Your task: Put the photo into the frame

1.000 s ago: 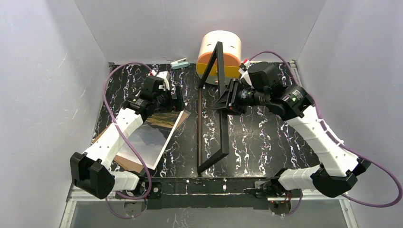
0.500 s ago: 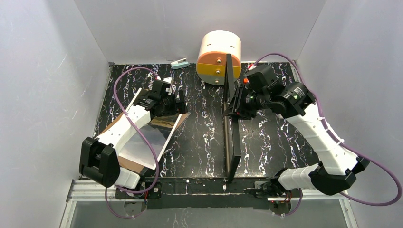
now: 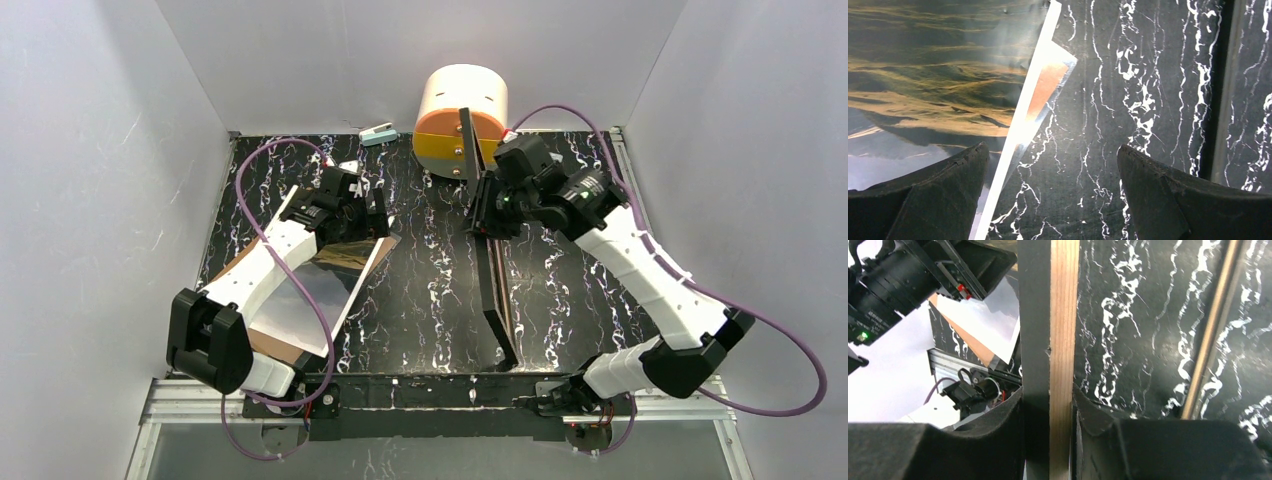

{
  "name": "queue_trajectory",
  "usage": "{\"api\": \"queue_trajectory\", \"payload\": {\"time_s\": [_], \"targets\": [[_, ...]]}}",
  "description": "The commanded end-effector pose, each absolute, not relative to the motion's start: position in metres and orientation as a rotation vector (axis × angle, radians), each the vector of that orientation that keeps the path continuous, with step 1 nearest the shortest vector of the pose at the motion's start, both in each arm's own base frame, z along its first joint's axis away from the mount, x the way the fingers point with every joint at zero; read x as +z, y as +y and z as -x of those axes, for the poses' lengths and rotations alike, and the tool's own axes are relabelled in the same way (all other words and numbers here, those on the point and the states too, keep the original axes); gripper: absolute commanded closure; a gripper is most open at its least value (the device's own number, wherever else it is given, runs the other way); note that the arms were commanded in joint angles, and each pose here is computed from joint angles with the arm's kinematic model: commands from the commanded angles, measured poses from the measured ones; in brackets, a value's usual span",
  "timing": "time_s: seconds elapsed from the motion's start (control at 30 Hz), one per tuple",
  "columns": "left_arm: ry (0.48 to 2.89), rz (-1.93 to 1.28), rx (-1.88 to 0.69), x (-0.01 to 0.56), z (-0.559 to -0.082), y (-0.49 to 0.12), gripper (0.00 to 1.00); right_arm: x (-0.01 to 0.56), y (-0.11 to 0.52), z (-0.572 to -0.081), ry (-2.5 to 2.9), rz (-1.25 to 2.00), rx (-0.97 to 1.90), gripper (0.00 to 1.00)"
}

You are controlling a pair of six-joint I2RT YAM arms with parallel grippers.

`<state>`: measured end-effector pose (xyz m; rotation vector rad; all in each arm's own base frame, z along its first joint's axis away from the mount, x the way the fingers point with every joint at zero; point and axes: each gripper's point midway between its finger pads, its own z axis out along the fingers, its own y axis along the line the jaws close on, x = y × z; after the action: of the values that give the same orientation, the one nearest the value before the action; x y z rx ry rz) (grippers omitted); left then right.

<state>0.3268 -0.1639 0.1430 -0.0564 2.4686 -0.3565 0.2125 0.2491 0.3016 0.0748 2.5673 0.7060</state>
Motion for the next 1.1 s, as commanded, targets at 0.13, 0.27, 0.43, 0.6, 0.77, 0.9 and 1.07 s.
{"api": "queue_trajectory", "payload": {"time_s": [0.13,0.27,0.43,0.6,0.77,0.9,1.07], "targets": [[2.421,0.066,-0.182,0.176,-0.332,-0.135,0.01,0.231,0.277,-0.232,2.644,-0.107,0.668,0.92],[2.436,0.069,-0.174,0.172,-0.335,-0.135,0.02,0.214,0.284,-0.227,2.664,-0.170,0.688,0.91],[2.443,0.081,-0.154,0.169,-0.341,-0.135,0.01,0.195,0.300,-0.233,2.644,-0.232,0.752,0.91],[2.442,0.088,-0.148,0.171,-0.341,-0.134,0.01,0.165,0.323,-0.246,2.647,-0.167,0.795,0.90],[2.451,0.095,-0.141,0.169,-0.335,-0.131,0.01,0.121,0.347,-0.243,2.716,-0.086,0.811,0.86],[2.459,0.106,-0.146,0.165,-0.329,-0.129,0.02,0.095,0.363,-0.239,2.741,-0.061,0.819,0.85],[2.482,0.120,-0.170,0.154,-0.321,-0.130,0.02,0.073,0.383,-0.237,2.745,-0.077,0.901,0.84]]}}
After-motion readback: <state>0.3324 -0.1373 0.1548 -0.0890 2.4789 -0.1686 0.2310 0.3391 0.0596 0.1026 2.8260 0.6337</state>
